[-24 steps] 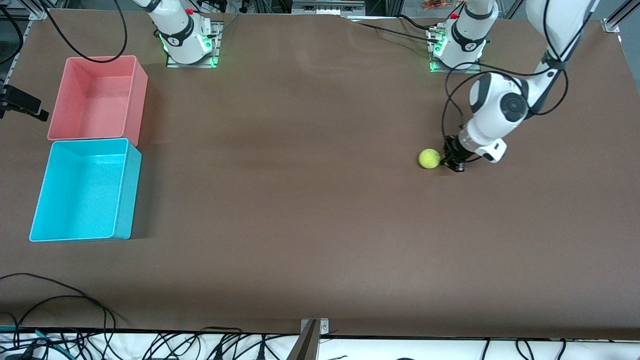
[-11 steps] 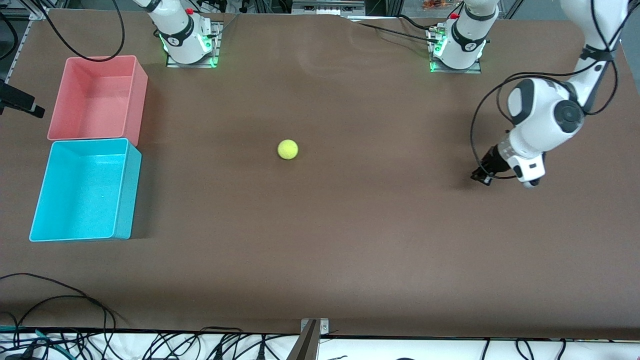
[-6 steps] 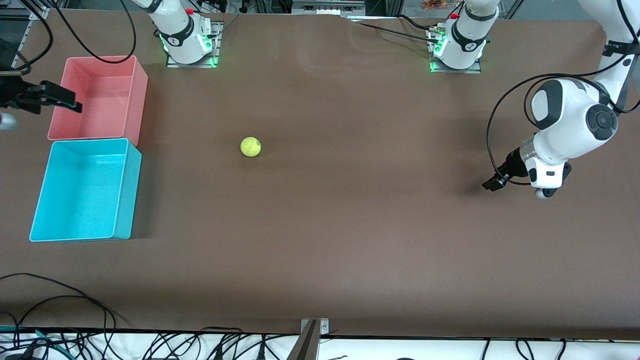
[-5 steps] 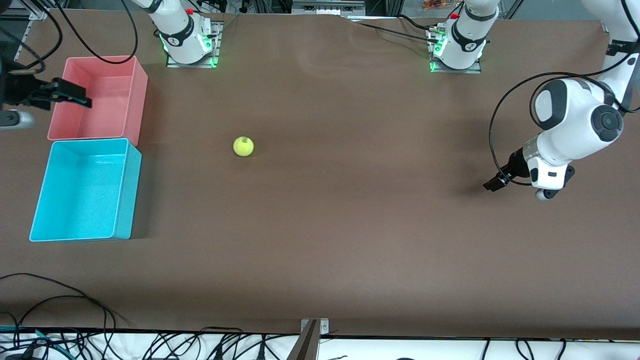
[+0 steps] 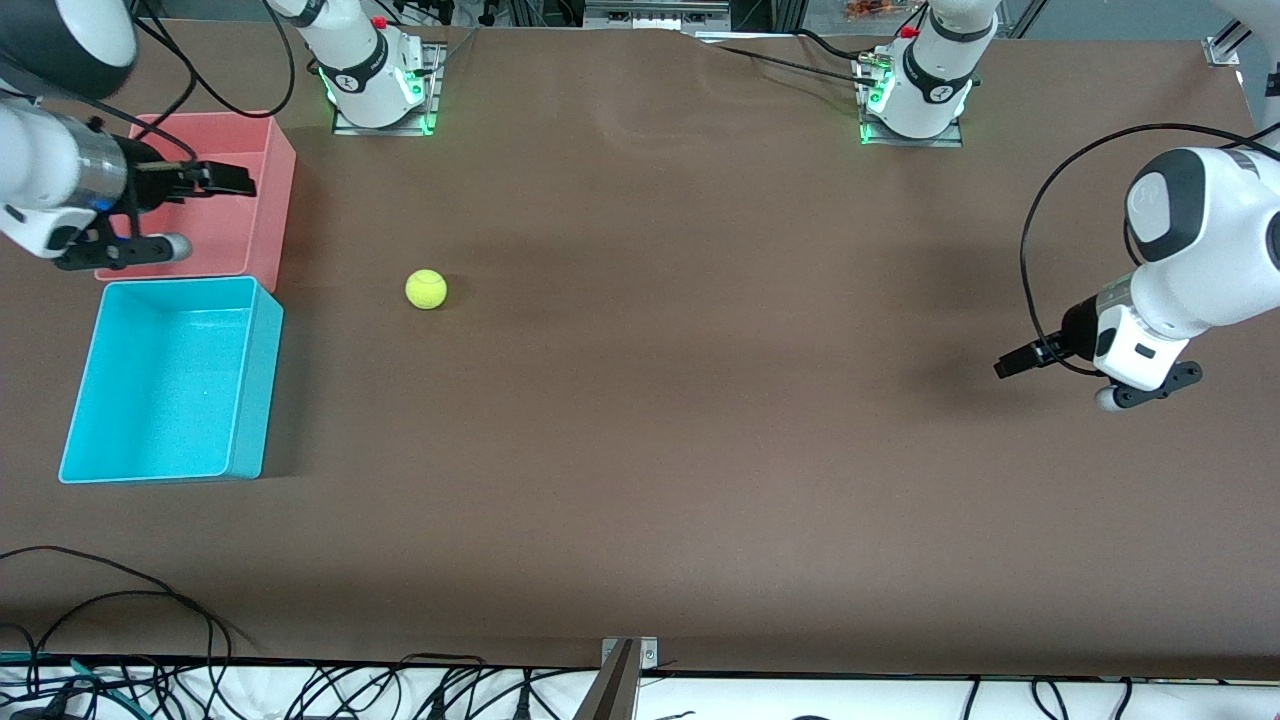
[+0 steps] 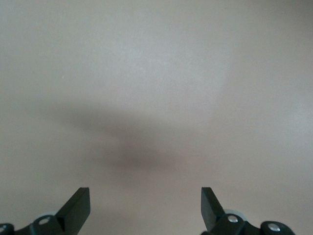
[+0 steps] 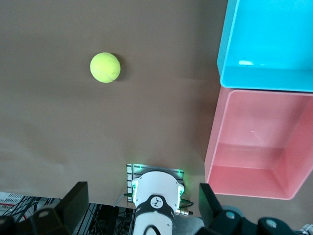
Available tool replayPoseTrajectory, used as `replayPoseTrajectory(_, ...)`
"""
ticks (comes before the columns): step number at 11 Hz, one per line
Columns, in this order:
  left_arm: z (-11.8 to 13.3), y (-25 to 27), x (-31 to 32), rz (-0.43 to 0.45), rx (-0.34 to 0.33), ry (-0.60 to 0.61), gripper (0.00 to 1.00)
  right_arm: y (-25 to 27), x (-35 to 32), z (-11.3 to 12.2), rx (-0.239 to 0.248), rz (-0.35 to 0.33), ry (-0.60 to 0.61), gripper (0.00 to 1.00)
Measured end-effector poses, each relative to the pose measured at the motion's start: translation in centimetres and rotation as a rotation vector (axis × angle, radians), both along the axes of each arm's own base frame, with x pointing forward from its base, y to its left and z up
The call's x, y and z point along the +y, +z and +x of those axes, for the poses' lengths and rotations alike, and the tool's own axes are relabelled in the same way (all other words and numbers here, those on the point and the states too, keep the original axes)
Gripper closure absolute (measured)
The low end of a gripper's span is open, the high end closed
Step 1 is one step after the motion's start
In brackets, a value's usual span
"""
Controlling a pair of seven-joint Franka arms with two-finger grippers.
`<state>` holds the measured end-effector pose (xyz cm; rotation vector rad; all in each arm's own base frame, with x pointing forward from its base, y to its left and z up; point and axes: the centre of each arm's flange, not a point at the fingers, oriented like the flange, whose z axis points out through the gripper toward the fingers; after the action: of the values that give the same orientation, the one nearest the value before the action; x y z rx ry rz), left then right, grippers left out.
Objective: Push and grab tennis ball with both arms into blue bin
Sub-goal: 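Reach the right gripper toward the ball while the left gripper withdraws, then close the right gripper around the tennis ball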
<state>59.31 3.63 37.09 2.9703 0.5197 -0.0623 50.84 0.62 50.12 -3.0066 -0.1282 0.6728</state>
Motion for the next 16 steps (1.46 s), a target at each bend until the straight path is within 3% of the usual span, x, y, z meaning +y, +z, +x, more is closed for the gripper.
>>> replayPoseTrajectory(3,0.4,2.3,0.3,0.012,-0.047,-0.171,0.0,-7.4,-0.4,-4.1,-0.02,0.016,-0.005,0.0)
replayPoseTrajectory(7,1.6,8.5,-1.0,0.051,-0.033,-0.397,0.0,-15.2,-1.0,-7.1,-0.134,-0.054,0.052,0.0)
replayPoseTrajectory(9,2.5,12.0,-2.5,0.079,-0.072,-0.534,0.0,-18.6,-0.9,-8.4,-0.172,-0.062,0.068,0.0)
replayPoseTrajectory(16,1.9,18.4,-8.9,0.144,-0.178,-0.685,0.0,-26.3,-0.7,-6.1,-0.349,-0.088,0.083,0.0)
